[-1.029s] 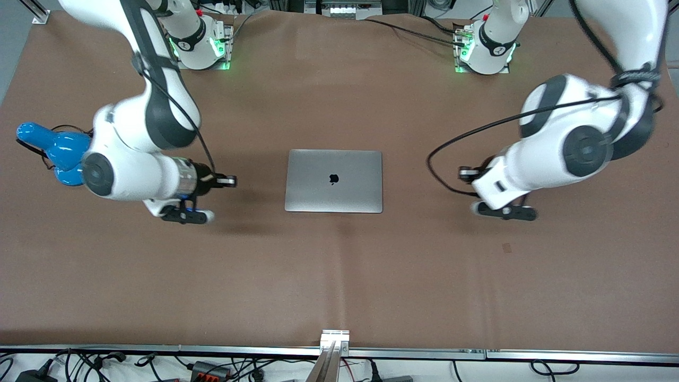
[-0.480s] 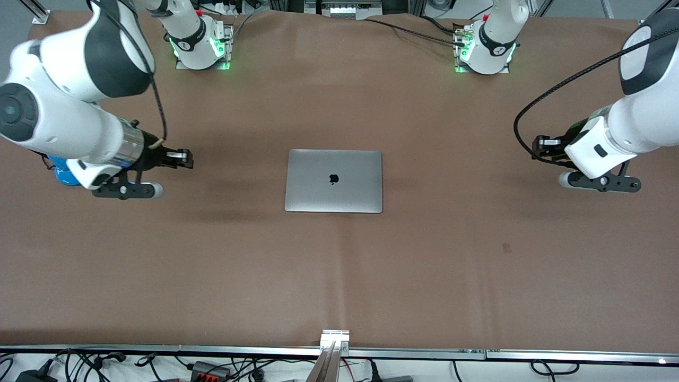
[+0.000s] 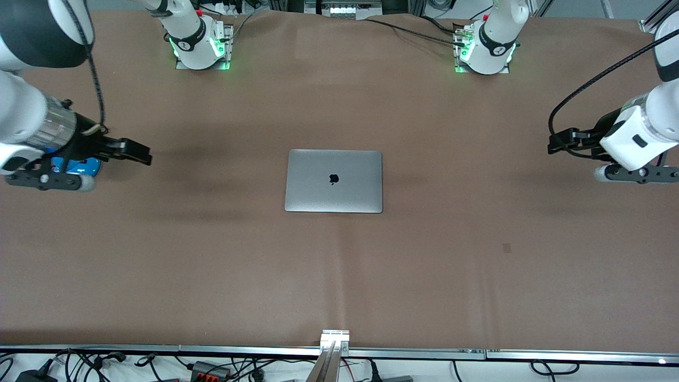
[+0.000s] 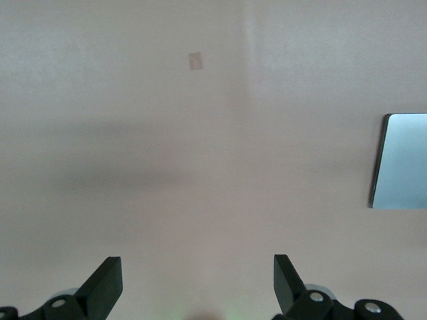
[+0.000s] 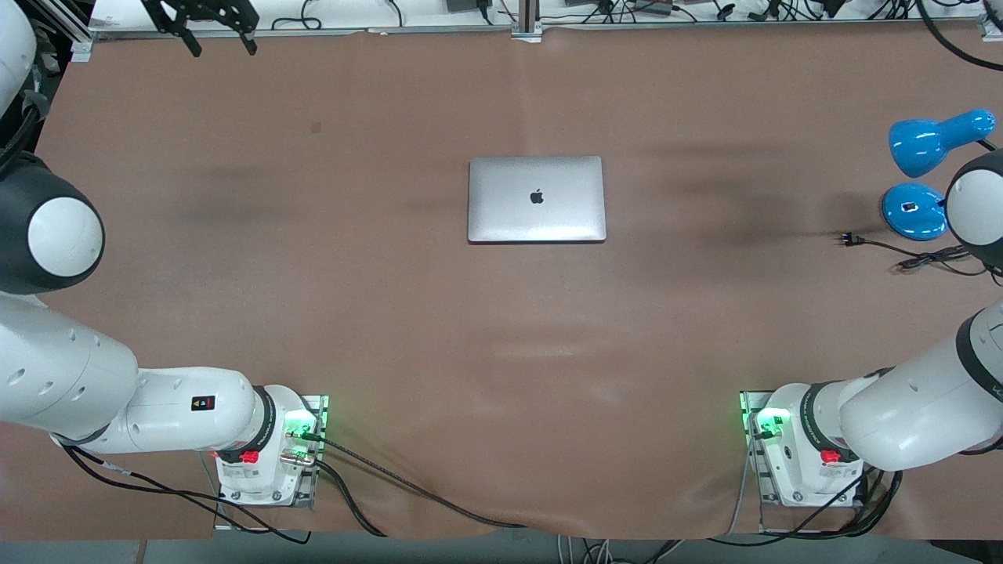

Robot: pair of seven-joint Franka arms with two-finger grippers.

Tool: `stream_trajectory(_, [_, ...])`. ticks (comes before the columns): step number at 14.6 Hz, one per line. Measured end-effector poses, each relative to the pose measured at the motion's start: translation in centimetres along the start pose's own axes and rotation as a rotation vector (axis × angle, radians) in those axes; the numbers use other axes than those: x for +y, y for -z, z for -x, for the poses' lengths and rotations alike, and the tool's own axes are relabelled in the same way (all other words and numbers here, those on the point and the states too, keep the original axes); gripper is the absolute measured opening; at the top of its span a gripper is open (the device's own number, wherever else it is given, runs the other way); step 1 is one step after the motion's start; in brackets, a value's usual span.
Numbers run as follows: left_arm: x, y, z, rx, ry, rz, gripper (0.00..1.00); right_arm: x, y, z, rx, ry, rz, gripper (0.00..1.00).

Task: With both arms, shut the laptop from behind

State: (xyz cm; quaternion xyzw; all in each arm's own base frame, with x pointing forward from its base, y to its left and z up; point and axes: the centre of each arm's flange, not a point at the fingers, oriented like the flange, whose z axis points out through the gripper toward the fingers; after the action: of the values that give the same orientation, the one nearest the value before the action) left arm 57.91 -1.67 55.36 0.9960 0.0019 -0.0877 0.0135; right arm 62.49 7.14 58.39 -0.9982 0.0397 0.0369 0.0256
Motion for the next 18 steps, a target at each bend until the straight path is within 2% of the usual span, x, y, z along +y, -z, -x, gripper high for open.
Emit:
stream_trajectory(3, [0.0,-1.3,2.3,0.027,0.009,-0.007,1.0,5.7,1.6,-1.4,0.067,0.043,-0.027,1.0])
stream_trajectory(7, [-0.2,-1.1,3.0,0.085,0.015,-0.004,1.0,9.6,2.2,-2.1,0.107,0.045,0.041,1.0])
stream_trajectory(13, [0.6,-0.1,2.8,0.113,0.0,-0.003,1.0,9.2,1.0,-1.1,0.109,0.058,0.055,1.0])
stream_trajectory(16, [0.6,-0.2,2.8,0.111,0.0,-0.003,1.0,9.6,0.4,2.6,0.083,0.056,0.052,1.0])
stream_trajectory(18, [0.6,-0.2,2.8,0.111,0.0,-0.003,1.0,9.8,0.6,5.3,0.047,0.055,0.051,1.0])
